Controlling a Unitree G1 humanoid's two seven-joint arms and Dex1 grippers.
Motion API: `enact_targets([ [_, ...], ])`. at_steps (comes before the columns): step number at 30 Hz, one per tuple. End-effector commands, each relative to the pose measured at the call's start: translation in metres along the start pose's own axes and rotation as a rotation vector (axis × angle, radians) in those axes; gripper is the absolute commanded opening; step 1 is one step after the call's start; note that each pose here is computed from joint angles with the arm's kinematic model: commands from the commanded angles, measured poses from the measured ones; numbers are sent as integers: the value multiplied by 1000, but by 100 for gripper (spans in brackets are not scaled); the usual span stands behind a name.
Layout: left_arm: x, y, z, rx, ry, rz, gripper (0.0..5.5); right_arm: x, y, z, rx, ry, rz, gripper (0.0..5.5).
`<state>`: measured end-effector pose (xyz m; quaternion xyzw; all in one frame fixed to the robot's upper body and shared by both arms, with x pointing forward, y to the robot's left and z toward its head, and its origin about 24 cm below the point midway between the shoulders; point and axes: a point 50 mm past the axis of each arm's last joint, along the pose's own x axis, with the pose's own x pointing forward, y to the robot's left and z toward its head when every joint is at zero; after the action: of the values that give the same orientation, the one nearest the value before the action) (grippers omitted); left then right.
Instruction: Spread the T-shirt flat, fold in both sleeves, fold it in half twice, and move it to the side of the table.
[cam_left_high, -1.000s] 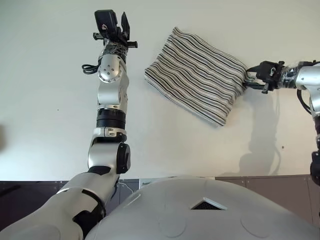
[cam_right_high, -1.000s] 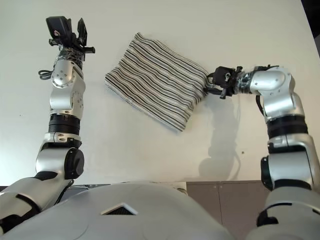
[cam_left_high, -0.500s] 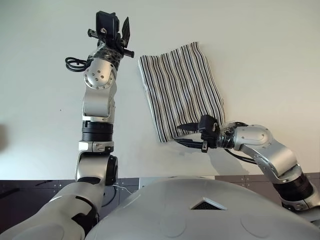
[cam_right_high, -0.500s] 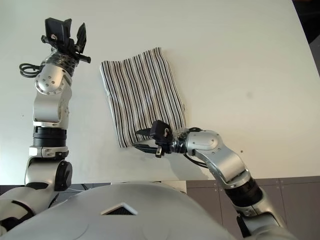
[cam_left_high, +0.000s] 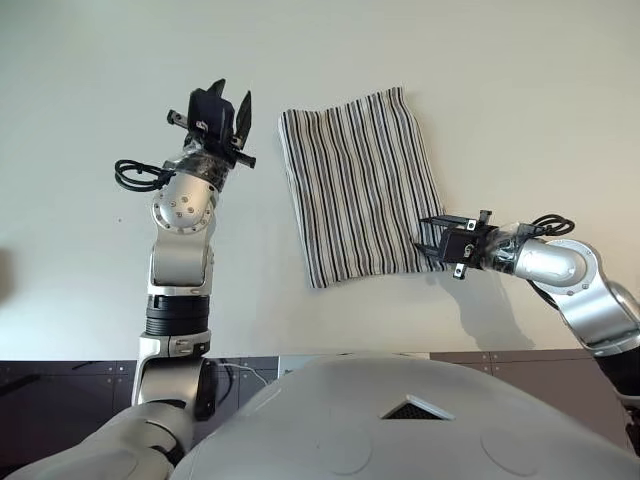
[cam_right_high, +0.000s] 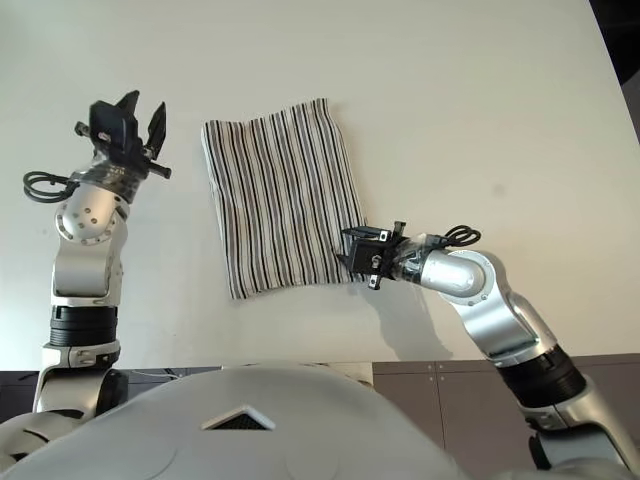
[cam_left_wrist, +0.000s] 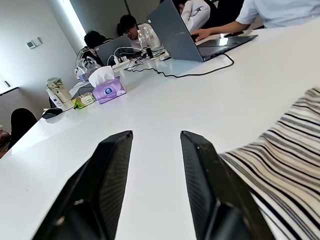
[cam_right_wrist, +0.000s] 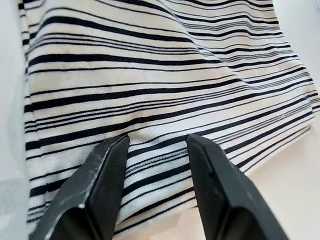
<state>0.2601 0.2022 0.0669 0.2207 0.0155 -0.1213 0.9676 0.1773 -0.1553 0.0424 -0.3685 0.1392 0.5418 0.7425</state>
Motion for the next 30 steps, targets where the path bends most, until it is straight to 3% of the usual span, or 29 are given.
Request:
enact_targets([
  [1, -18, 11, -7, 171, -12, -56, 176, 7, 18, -4, 79, 15, 42, 209],
  [6, -72, 6, -34, 431, 20, -331, 176, -18, -16, 13, 99, -142, -197, 209],
  [9, -112, -5, -47, 541, 52, -593, 176, -44, -18, 5, -6, -70, -203, 209],
  [11, -125, -15, -53, 564, 59, -731, 211, -47, -6, -9, -95, 4, -157, 214],
  [18, -129, -31, -61, 658, 15, -959, 309, -41, 17, -39, -388, 40, -72, 214],
  [24, -116, -39, -61, 693, -59, -1008, 313, -25, 10, -31, -469, -38, -27, 300],
  [30, -109, -46, -64, 743, -131, -1095, 313, -17, 5, -29, -541, -63, 14, 304],
])
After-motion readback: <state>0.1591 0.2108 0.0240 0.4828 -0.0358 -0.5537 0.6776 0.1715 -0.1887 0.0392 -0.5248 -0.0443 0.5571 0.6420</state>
